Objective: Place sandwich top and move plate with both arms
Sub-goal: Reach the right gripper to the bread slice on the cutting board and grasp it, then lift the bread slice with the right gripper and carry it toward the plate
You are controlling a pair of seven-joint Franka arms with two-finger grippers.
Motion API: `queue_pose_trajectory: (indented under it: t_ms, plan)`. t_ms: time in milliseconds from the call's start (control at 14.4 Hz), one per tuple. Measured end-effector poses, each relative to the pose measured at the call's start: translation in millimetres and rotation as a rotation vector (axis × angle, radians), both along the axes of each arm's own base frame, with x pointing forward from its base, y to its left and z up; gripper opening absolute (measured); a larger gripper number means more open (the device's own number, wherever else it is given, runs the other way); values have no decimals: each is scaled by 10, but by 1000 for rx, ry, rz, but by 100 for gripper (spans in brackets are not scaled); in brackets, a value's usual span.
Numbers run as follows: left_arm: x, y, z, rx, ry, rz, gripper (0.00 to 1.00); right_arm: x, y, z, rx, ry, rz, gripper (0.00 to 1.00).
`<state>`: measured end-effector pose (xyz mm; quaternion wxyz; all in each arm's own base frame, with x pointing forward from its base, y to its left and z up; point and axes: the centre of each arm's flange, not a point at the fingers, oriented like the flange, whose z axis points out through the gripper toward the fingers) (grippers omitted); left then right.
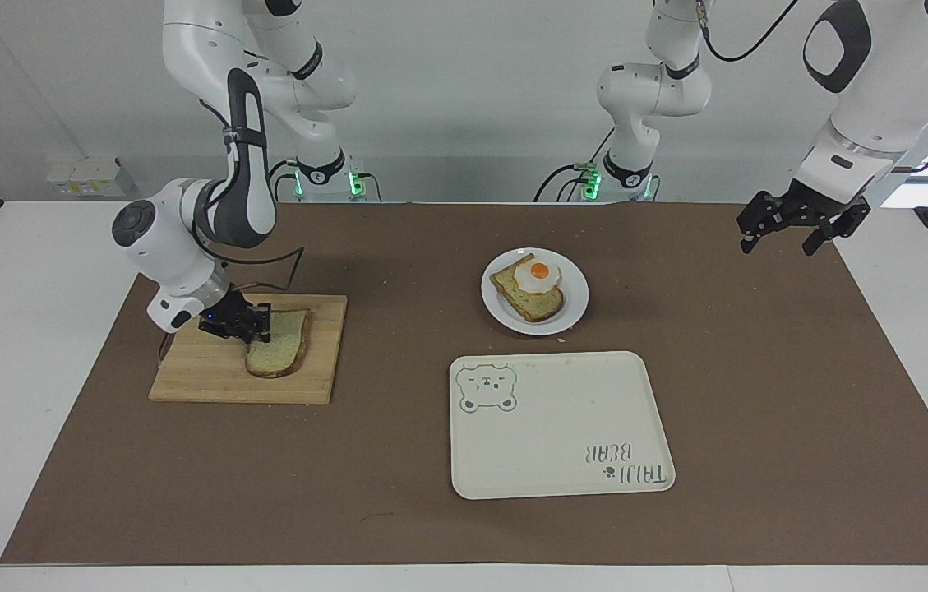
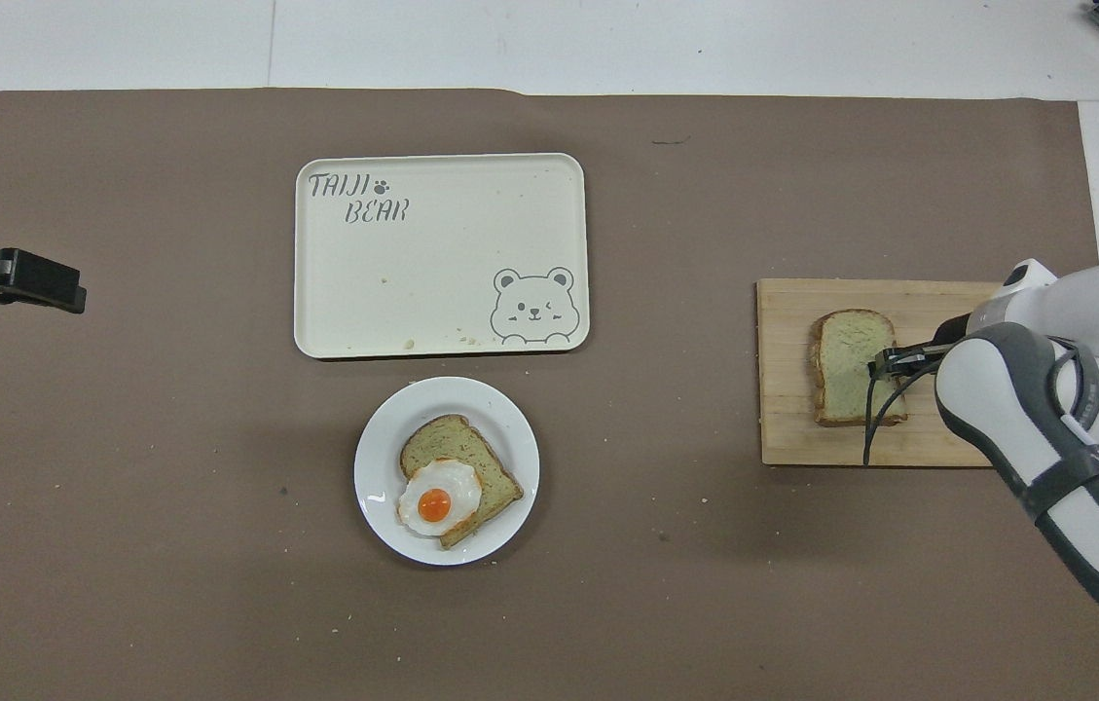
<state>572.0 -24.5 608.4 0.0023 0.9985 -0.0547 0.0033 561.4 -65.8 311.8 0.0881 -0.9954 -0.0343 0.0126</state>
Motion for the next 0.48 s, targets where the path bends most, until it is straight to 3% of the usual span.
queue_pose_trajectory:
  t_ms: [139,277,485]
  plan:
    - [0,0,0,0,0,0,100,7,-12,21,-1,-5,-2,22]
    - [0,0,0,0,0,0,100,29,-17,62,0,-8,-2,8]
    - [0,0,0,0,0,0,100,70,-1,132,3,-10,3,6]
